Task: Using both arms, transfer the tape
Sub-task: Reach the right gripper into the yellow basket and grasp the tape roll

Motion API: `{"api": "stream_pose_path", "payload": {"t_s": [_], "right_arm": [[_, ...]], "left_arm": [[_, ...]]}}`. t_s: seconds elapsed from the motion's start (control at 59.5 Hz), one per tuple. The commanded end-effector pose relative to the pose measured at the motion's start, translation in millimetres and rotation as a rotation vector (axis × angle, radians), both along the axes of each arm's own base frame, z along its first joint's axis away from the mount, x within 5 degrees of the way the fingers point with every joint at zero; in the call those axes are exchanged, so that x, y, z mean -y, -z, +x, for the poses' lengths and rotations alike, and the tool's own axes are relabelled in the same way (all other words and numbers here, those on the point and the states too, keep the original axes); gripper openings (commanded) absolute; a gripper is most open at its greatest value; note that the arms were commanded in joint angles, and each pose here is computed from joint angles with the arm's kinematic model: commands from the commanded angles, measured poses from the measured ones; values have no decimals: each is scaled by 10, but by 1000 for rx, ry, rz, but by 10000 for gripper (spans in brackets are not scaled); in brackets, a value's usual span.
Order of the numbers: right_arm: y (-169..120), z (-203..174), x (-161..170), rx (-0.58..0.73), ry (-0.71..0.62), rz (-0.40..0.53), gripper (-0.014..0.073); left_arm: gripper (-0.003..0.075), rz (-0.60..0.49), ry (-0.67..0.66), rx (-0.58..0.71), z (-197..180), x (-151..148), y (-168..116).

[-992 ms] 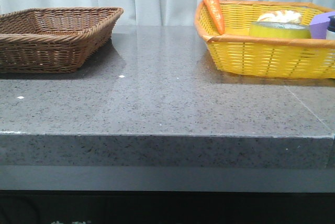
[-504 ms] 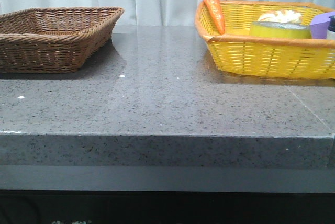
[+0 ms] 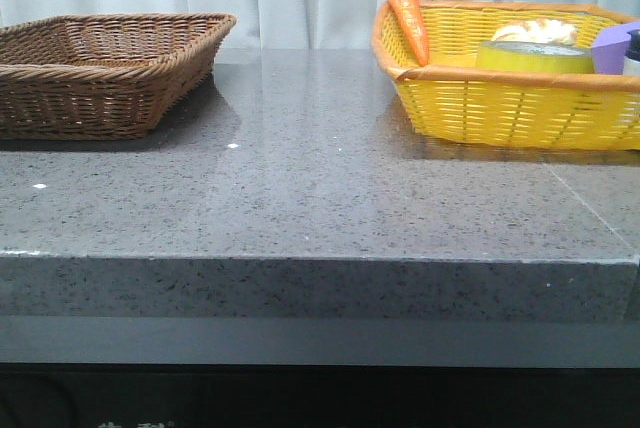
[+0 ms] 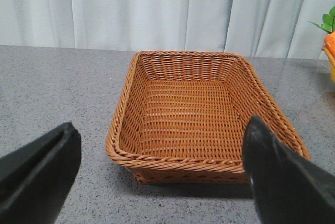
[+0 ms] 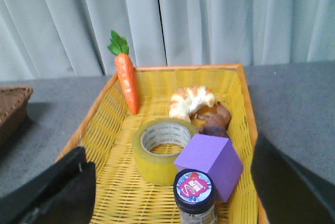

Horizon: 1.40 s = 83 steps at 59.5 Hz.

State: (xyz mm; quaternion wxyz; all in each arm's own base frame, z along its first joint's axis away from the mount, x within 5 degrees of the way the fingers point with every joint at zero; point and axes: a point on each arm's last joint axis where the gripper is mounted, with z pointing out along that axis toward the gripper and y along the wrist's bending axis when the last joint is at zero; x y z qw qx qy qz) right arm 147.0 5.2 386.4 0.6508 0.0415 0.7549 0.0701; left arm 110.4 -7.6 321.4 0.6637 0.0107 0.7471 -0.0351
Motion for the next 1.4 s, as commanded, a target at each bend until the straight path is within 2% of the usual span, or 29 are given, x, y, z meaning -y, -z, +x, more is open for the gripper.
{"api": "stream_pose_path", "payload": {"t_s": [0.0, 0.168, 0.353, 0.454, 0.605, 0.824, 1.211, 1.295, 1.379], "right_arm": [[-236, 282, -9, -9, -5, -1, 621], [-247, 922, -9, -157, -22, -110, 621], [-164, 1538, -34, -256, -41, -127, 621], [-104, 1797, -157, -324, -92, -153, 621], [18, 2133, -506, -410, -206, -204, 621], [294, 2471, -693, -548, -255, -197, 621], [666, 2727, -726, -603, -247, -187, 618], [689, 2744, -729, -603, -246, -187, 571], [697, 2749, -729, -603, -246, -187, 460]], "left_arm": [[598, -10, 2, 111, 10, 3, -188], [598, -10, 2, 111, 10, 3, -188], [598, -10, 2, 111, 10, 3, -188], [598, -10, 2, 111, 10, 3, -188], [598, -10, 2, 111, 10, 3, -188], [598, -10, 2, 111, 10, 3, -188], [598, -10, 2, 111, 10, 3, -188], [598, -10, 2, 111, 10, 3, -188], [598, -10, 2, 111, 10, 3, -188]]}}
